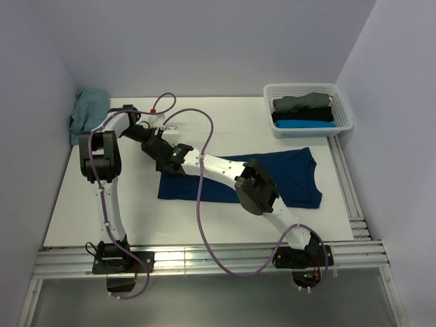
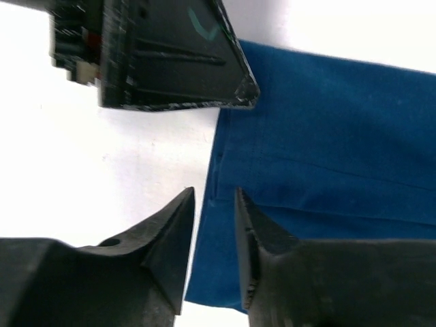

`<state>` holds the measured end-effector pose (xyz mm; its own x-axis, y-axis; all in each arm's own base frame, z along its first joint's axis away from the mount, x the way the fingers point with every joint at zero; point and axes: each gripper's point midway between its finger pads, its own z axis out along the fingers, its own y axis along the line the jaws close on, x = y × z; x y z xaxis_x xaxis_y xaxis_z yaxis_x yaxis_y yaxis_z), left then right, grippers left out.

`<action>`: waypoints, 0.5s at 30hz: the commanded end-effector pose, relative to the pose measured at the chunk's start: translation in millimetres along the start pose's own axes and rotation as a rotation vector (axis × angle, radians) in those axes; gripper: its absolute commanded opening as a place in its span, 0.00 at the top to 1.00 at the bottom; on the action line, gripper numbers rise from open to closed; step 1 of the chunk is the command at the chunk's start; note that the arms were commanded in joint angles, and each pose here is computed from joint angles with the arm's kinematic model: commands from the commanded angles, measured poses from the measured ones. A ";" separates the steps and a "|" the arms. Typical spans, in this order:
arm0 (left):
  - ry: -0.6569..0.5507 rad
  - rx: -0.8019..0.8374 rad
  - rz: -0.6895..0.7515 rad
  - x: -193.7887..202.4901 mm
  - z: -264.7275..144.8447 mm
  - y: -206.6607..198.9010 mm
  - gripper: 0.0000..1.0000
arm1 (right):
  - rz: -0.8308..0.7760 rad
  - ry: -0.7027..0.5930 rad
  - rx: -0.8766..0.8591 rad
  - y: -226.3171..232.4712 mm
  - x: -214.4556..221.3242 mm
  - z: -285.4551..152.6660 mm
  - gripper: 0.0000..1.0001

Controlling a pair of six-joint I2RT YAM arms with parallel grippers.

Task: Roll the t-shirts
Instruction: Roll the tshirt

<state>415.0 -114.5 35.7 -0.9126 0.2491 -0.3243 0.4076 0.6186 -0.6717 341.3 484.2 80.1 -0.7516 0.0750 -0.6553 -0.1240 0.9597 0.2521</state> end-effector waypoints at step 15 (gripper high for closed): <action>-0.002 -0.005 0.023 -2.2 0.6 0.3 0.41 | -0.028 0.006 0.051 -2.6 7.5 22.9 0.58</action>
<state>415.0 -114.5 35.7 -0.9124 0.2494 -0.3245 0.4079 0.6185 -0.6716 346.8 488.7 58.3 -0.7584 0.0482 -0.6501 -0.1185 0.9705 0.2101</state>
